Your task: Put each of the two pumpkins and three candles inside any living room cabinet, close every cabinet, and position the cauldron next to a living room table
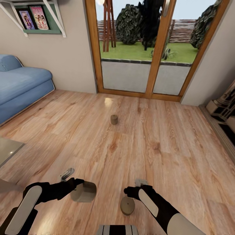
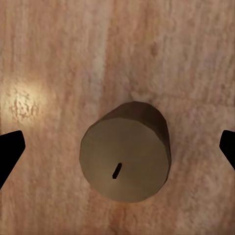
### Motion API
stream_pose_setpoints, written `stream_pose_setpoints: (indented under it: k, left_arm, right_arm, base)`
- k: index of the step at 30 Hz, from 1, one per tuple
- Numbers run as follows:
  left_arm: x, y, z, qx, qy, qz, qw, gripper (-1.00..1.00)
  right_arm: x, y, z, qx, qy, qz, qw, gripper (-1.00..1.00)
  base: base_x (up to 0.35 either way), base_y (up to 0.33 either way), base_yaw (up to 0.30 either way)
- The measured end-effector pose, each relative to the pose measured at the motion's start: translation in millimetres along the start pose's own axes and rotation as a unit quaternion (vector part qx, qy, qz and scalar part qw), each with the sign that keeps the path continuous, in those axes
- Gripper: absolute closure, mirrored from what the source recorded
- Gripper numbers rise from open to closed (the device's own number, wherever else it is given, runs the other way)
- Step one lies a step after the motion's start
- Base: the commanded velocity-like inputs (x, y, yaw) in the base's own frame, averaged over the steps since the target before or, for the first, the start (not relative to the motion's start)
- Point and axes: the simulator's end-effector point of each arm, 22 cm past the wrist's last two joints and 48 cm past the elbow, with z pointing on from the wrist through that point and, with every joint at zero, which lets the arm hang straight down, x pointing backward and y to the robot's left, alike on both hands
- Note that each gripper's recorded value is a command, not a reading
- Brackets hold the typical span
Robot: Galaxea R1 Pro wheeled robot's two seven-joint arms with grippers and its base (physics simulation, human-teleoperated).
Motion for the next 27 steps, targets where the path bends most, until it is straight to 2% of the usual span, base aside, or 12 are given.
stream_pose_setpoints:
  k: [5, 10, 13, 16, 18, 19, 21, 23, 27]
  left_arm:
    - [4, 6, 7.0, -0.005, 0.008, -0.003, 0.9999, 1.0]
    - [8, 13, 13.3, -0.01, 0.016, -0.008, 0.9998, 1.0]
    - [10, 13, 16.1, -0.005, 0.021, -0.016, 0.9996, 1.0]
    - [0, 17, 11.4, 0.013, 0.019, -0.037, 0.9991, 1.0]
    - [-8, 15, 5.9, 0.039, 0.02, -0.05, 0.9978, 1.0]
    - [-19, 3, -5.5, 0.09, 0.017, -0.061, 0.9939, 1.0]
    - [-29, -8, -16.5, 0.139, 0.016, -0.061, 0.9883, 1.0]
    - [-30, -11, -18.5, 0.153, 0.017, -0.062, 0.9862, 1.0]
    - [-31, -12, -19.7, 0.158, 0.017, -0.062, 0.9853, 1.0]
  right_arm:
    - [6, 1, 7.9, -0.001, 0.004, 0.003, 1.0, -1.0]
    - [15, 4, 16.3, 0.0, 0.004, -0.011, 0.9999, -1.0]
    - [29, 0, 24.8, 0.007, 0.016, -0.014, 0.9998, -1.0]
    - [49, -15, 34.4, 0.024, 0.035, -0.013, 0.999, -1.0]
    - [57, -20, 38.2, 0.029, 0.043, -0.012, 0.9986, -1.0]
    - [61, -23, 40.2, 0.031, 0.047, -0.012, 0.9984, -1.0]
    - [66, -25, 43.1, 0.033, 0.052, -0.011, 0.998, -1.0]
    - [67, -26, 44.4, 0.034, 0.054, -0.011, 0.9979, -1.0]
    - [67, -26, 44.5, 0.034, 0.054, -0.011, 0.9979, -1.0]
  base:
    - [0.0, 0.0, 0.0]
    - [0.0, 0.0, 0.0]
    - [0.0, 0.0, 0.0]
    - [0.0, 0.0, 0.0]
    - [0.0, 0.0, 0.0]
    - [0.0, 0.0, 0.0]
    - [0.0, 0.0, 0.0]
    - [0.0, 0.0, 0.0]
    - [0.0, 0.0, 0.0]
